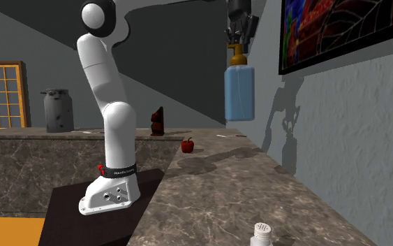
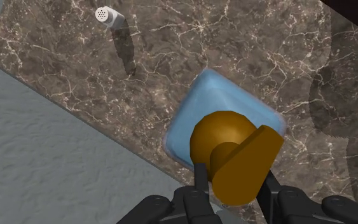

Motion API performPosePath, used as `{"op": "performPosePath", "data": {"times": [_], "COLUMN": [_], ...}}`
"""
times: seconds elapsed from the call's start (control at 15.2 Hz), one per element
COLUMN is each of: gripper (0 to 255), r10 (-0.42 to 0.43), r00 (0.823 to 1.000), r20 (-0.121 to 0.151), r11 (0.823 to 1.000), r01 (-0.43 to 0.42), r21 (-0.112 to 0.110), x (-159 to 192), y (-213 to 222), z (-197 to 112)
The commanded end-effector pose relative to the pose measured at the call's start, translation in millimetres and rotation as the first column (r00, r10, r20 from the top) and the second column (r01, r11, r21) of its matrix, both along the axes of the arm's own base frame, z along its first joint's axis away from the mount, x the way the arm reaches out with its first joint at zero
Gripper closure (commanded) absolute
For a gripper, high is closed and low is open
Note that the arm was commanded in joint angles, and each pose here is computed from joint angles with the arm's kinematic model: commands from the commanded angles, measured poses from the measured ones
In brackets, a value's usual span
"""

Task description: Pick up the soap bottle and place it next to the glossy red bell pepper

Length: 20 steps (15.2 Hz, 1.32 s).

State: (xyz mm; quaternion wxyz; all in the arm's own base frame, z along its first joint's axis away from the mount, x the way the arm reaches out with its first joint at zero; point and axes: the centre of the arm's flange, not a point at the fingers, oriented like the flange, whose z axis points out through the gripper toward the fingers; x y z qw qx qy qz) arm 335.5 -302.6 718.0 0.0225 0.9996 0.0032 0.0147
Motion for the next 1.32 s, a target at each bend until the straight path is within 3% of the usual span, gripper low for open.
{"op": "performPosePath", "data": {"times": [0.0, 0.4, 1.25], "gripper": [255, 255, 255], "r10": [0.000, 0.000, 0.000], "r00": [1.000, 1.000, 1.000], "r20": [0.000, 0.000, 0.000], "r11": [1.000, 1.000, 1.000], "r01": [0.000, 0.000, 0.000], "r21": [0.000, 0.000, 0.000], "x": [-0.7, -0.7, 9.0], "y": [-0.6, -0.6, 170.8], "z": [10.6, 41.7, 42.3]}}
